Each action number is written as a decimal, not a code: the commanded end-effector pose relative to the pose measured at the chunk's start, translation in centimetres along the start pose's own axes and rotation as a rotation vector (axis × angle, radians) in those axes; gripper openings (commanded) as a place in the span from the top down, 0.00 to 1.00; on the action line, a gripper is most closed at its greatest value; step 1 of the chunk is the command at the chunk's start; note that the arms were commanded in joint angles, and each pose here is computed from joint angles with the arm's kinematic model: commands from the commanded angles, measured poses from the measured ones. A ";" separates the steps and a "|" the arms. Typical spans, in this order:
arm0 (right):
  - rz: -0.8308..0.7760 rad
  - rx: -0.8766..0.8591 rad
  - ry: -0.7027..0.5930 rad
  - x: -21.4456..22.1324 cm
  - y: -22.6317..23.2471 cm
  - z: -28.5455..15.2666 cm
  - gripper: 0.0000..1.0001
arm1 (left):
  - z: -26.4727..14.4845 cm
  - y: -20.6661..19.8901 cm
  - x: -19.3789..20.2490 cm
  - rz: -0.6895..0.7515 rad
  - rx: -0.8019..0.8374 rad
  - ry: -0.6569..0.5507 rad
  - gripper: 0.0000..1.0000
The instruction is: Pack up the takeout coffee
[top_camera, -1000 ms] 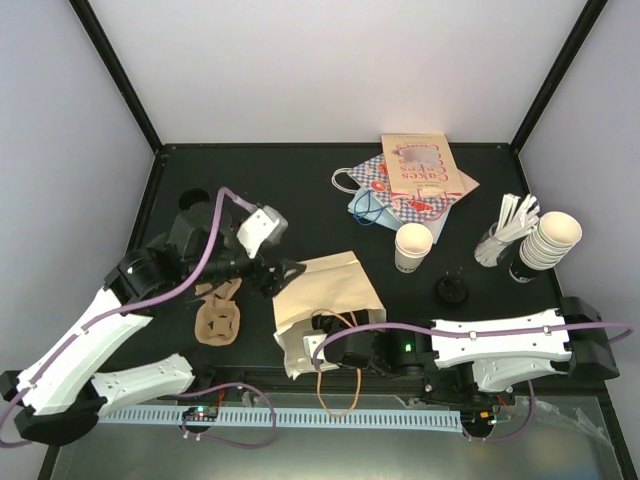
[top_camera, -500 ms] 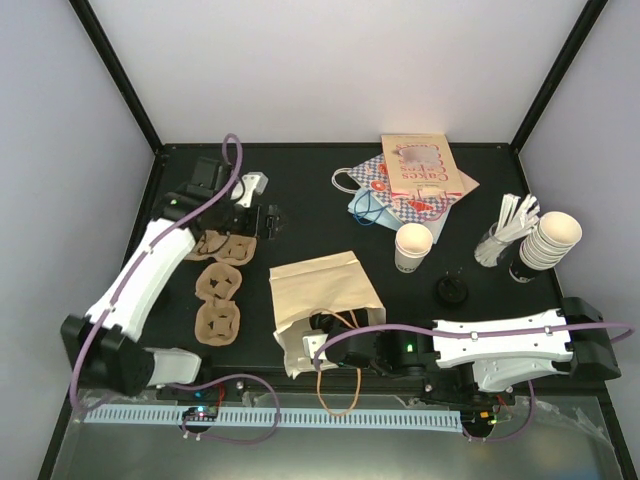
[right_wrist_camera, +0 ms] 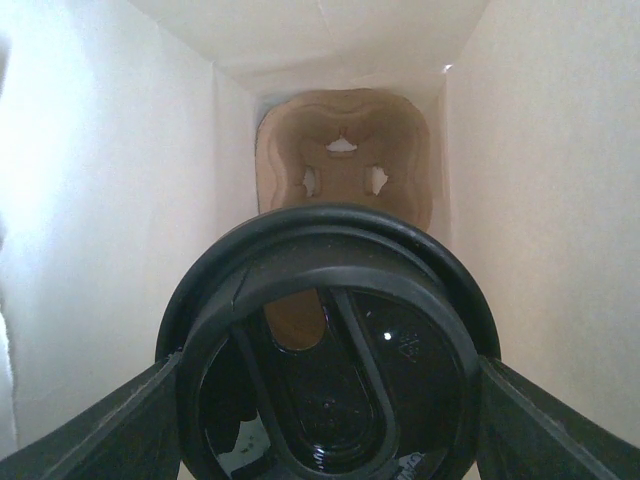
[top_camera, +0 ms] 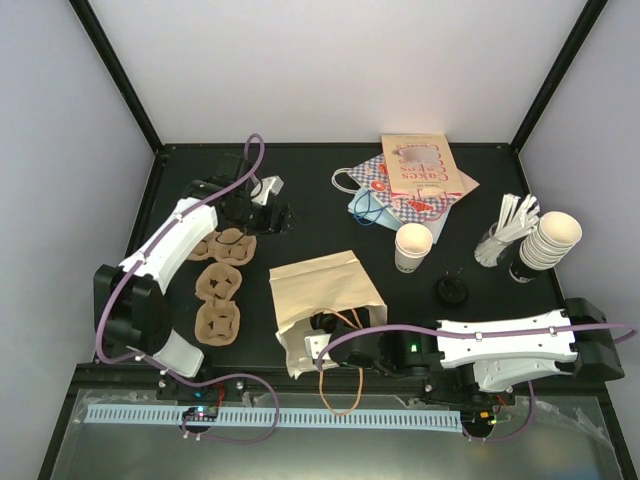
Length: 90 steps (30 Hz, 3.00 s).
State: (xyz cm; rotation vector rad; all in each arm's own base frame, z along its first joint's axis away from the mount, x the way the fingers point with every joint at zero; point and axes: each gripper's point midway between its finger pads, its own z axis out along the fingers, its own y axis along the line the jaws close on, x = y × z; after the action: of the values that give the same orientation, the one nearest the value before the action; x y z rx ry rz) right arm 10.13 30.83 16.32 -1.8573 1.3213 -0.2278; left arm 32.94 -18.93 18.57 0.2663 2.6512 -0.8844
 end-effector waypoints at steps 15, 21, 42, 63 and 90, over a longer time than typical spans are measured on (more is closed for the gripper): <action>0.007 0.049 -0.071 -2.1 -1.6 0.7 0.46 | 4.2 2.0 2.3 -0.091 0.045 0.106 0.26; -0.002 0.041 -0.080 -2.9 -1.6 1.6 0.46 | 5.2 2.4 4.3 -0.118 0.057 0.155 0.32; -0.022 0.026 -0.079 -3.8 -2.1 3.9 0.46 | 6.4 2.8 6.9 -0.149 0.089 0.220 0.41; -0.025 0.078 -0.041 -3.8 -3.4 6.3 0.47 | 6.7 2.3 8.3 -0.158 0.124 0.269 0.56; -0.028 -0.096 0.060 -1.8 -0.4 7.2 0.47 | 6.4 1.3 8.9 -0.143 0.138 0.274 0.65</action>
State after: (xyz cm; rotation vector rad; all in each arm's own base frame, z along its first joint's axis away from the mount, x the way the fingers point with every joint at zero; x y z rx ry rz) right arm 13.57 36.48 13.34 -1.9241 1.3112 -0.2398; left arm 27.44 -20.40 8.72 0.2115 2.9142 -1.0891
